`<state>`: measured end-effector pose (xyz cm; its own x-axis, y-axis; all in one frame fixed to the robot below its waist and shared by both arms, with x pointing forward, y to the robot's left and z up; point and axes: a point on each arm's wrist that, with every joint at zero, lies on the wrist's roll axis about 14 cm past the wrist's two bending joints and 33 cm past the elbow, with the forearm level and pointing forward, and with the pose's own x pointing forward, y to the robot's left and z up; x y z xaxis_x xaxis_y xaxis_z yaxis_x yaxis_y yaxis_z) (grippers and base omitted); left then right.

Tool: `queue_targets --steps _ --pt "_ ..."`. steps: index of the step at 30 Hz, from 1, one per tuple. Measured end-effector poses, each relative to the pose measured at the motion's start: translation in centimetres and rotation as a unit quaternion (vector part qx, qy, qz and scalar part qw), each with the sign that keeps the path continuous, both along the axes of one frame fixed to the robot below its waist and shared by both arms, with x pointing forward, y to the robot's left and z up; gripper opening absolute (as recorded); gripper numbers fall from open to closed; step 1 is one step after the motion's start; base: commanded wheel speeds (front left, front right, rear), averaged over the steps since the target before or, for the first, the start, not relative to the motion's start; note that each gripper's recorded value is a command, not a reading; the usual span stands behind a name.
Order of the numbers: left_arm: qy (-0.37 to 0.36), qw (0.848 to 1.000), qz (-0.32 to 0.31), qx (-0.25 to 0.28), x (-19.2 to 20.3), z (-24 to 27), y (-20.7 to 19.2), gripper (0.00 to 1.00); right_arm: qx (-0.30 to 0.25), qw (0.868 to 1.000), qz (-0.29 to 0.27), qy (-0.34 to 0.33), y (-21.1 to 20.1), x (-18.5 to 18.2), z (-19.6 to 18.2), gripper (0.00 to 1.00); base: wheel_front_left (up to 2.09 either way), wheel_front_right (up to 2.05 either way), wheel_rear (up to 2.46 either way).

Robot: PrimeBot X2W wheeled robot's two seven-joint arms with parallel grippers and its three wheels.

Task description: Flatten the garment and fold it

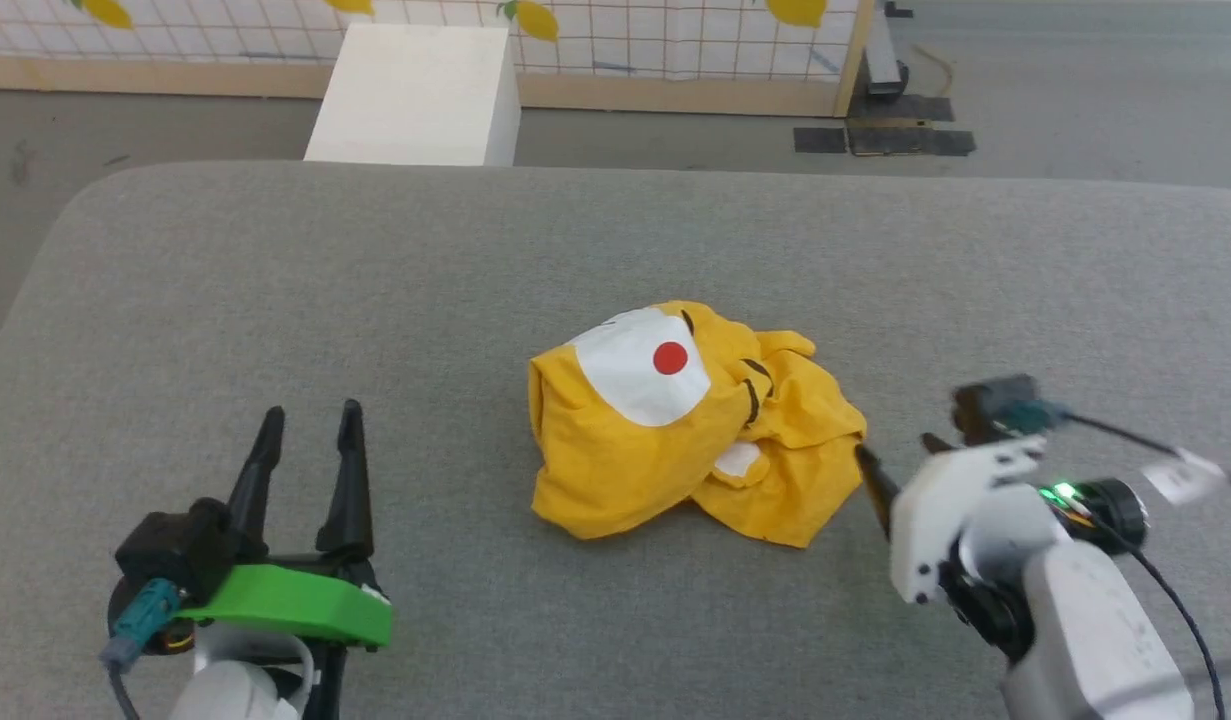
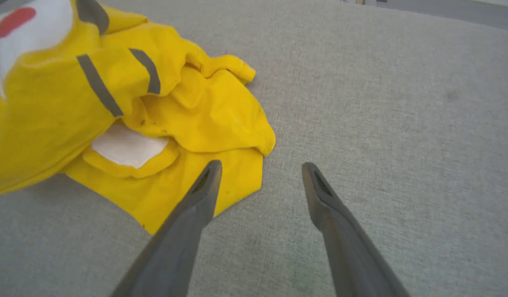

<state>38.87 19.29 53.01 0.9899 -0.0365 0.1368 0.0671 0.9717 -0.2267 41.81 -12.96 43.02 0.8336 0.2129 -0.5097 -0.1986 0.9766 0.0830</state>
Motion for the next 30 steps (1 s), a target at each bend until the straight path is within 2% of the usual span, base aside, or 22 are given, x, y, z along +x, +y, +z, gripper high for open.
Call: queue_targets --steps 4,7,11,16,17,18,21,25,28,30 --pt "0.002 1.000 0.003 -0.004 -0.3 -0.4 -0.1 1.00 -0.062 0.993 0.051 0.090 2.0 0.5 -2.0 1.00 0.00 0.00 0.00" --pt "0.006 1.000 0.011 -0.004 -0.6 -0.8 0.2 1.00 -0.098 0.985 0.076 0.123 2.9 0.8 -3.0 1.00 0.00 0.00 0.00" --pt "0.011 1.000 0.024 -0.009 -0.8 -1.2 1.0 1.00 -0.125 0.973 0.102 0.164 3.9 0.4 -5.2 1.00 0.00 0.00 0.00" --pt "0.022 0.999 0.043 -0.012 -1.2 -2.0 2.1 1.00 -0.137 0.967 0.126 0.172 5.2 0.9 -6.1 1.00 0.00 0.00 0.00" --pt "0.024 0.999 0.046 -0.012 -1.3 -2.1 2.3 1.00 -0.138 0.967 0.128 0.173 5.3 1.0 -6.1 0.79 0.00 0.00 0.00" --pt "0.026 0.998 0.049 -0.011 -1.3 -2.3 2.5 1.00 -0.135 0.967 0.131 0.174 5.4 1.0 -6.2 0.00 0.00 0.00 0.00" --pt "0.027 0.998 0.047 -0.010 -1.2 -2.4 2.3 1.00 -0.114 0.972 0.128 0.161 5.6 1.3 -5.7 0.00 0.00 0.00 0.00" --pt "0.023 0.999 0.038 -0.014 -0.9 -2.2 1.7 1.00 -0.064 0.988 0.092 0.108 4.4 2.7 -3.3 0.00 0.00 0.00 0.00" --pt "0.018 0.999 0.028 -0.018 -0.5 -2.0 1.0 1.00 -0.038 0.997 0.040 0.046 1.2 4.2 0.0 0.00 0.00 0.00 0.00" --pt "0.016 0.999 0.022 -0.020 -0.3 -1.9 0.6 1.00 -0.034 0.999 -0.002 0.014 -1.8 4.6 1.9 0.00 0.00 0.00 0.00"
